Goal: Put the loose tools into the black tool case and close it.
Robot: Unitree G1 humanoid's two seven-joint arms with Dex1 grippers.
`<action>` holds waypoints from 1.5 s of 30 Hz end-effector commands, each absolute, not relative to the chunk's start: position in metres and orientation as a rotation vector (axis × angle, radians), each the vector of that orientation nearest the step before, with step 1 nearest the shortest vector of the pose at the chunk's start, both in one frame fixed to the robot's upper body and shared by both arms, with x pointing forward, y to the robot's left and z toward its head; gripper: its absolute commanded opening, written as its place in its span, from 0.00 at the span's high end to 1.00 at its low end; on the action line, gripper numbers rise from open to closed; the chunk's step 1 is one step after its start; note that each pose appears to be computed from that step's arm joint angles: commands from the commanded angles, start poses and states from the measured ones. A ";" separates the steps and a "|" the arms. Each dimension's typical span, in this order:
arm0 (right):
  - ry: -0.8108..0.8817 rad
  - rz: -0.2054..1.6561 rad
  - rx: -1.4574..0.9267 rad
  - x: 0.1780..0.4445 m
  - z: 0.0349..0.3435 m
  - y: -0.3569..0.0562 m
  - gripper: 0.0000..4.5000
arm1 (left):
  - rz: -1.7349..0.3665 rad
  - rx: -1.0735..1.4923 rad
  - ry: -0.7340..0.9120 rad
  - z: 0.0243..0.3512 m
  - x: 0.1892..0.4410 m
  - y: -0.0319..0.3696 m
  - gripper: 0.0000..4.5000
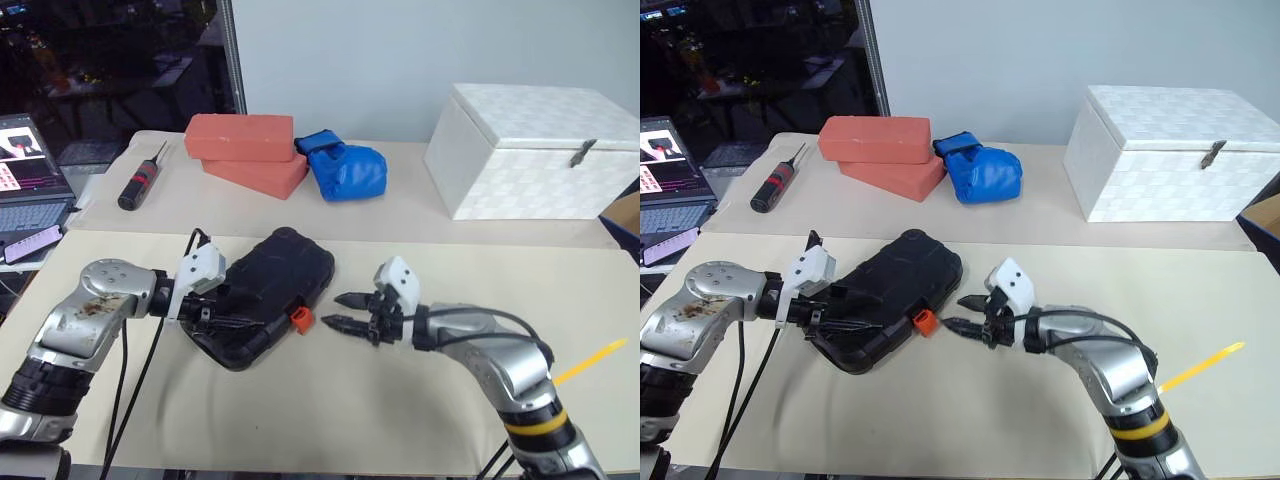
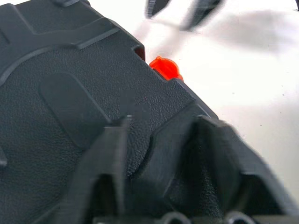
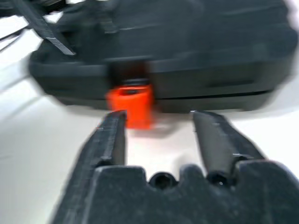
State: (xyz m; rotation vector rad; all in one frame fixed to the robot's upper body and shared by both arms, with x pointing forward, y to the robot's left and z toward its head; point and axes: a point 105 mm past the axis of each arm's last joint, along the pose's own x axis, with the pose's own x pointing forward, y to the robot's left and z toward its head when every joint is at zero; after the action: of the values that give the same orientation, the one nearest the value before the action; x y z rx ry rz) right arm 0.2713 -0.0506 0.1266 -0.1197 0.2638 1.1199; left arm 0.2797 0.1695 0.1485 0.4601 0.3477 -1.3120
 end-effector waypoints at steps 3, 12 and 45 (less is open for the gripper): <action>0.272 1.062 -0.111 0.270 0.120 -0.027 0.15 | -1.318 0.470 0.439 0.129 0.268 0.176 0.11; 0.317 1.017 -0.156 0.271 0.103 -0.017 0.26 | -1.313 0.489 0.440 0.125 0.265 0.177 0.09; 0.191 1.044 -0.022 0.289 0.137 0.004 0.99 | -1.291 0.502 0.470 0.111 0.267 0.173 0.09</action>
State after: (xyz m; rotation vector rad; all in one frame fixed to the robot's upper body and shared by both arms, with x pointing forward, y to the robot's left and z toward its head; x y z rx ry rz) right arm 0.2923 -0.0036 0.0953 -0.0583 0.3533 0.9941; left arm 0.2732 0.1693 0.1394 0.5144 0.3498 -1.2885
